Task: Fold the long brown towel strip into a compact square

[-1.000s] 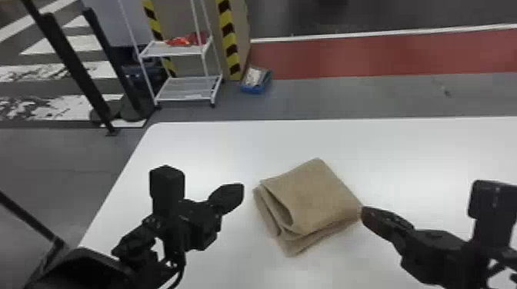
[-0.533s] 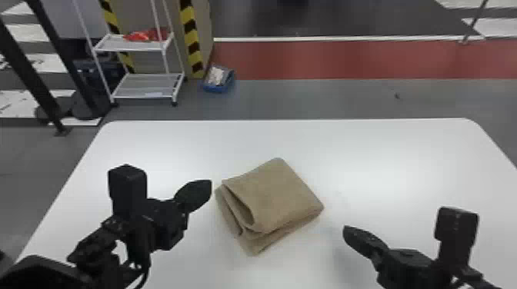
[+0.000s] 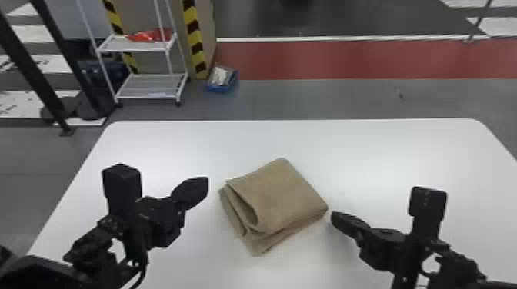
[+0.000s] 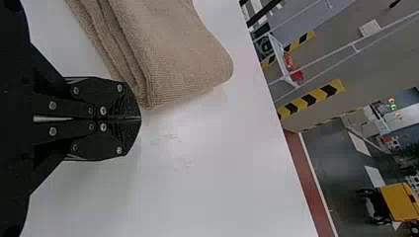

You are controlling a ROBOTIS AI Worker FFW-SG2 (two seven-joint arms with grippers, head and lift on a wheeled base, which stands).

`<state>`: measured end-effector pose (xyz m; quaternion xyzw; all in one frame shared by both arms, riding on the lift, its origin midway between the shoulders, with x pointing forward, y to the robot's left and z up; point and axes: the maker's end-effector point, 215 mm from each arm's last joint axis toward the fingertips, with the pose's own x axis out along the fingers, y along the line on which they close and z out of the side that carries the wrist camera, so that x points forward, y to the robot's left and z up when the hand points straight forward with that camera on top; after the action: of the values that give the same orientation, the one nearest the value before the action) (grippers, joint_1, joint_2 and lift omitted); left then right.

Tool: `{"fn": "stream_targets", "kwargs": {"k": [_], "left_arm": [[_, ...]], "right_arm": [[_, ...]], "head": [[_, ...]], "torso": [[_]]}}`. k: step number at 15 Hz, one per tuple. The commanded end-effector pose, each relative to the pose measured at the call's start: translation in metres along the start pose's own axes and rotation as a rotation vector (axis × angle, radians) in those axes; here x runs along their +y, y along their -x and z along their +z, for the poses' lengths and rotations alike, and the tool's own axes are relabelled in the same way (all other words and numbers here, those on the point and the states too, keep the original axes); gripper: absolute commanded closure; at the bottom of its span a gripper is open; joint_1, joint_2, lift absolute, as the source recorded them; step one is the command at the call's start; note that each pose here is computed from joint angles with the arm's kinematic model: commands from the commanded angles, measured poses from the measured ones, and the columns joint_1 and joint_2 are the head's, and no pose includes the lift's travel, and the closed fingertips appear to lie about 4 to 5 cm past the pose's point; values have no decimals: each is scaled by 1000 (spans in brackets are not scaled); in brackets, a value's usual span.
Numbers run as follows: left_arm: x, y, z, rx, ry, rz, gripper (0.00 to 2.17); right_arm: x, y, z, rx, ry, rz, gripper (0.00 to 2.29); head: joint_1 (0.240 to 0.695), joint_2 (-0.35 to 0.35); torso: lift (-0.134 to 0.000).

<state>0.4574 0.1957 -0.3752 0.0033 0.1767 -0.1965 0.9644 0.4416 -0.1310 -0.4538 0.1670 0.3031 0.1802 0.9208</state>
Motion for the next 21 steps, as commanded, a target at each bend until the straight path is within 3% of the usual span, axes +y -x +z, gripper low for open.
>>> {"fn": "stream_targets", "kwargs": {"k": [1,9,12,14,17,21], "left_arm": [[3,1,2,-4,4,3,1791],[3,0,3,-8,13,-5,1791],[5,-2,3,-7,13,-2,1791],[7,-4,2,-7,15,-1,1791],[12,-10,-2,1,22,3,1791],[20,-25,-18,20,29,19,1791]], "right_arm": [[12,-13,9,10,13,12,1771],[12,-80,50,53,54,-5,1771],[31,-88,64,23,60,55,1771],[26,-70,53,1,19,86,1771],[-7,-21,57,-85,-39,96,1771],[-67,65,77,-287,18,-7,1771]], "head": [[695,74],[695,108],[695,118],[695,130],[695,121],[695,51]], "torso": [[-124],[-124],[-124],[-124],[-124],[-124]]}}
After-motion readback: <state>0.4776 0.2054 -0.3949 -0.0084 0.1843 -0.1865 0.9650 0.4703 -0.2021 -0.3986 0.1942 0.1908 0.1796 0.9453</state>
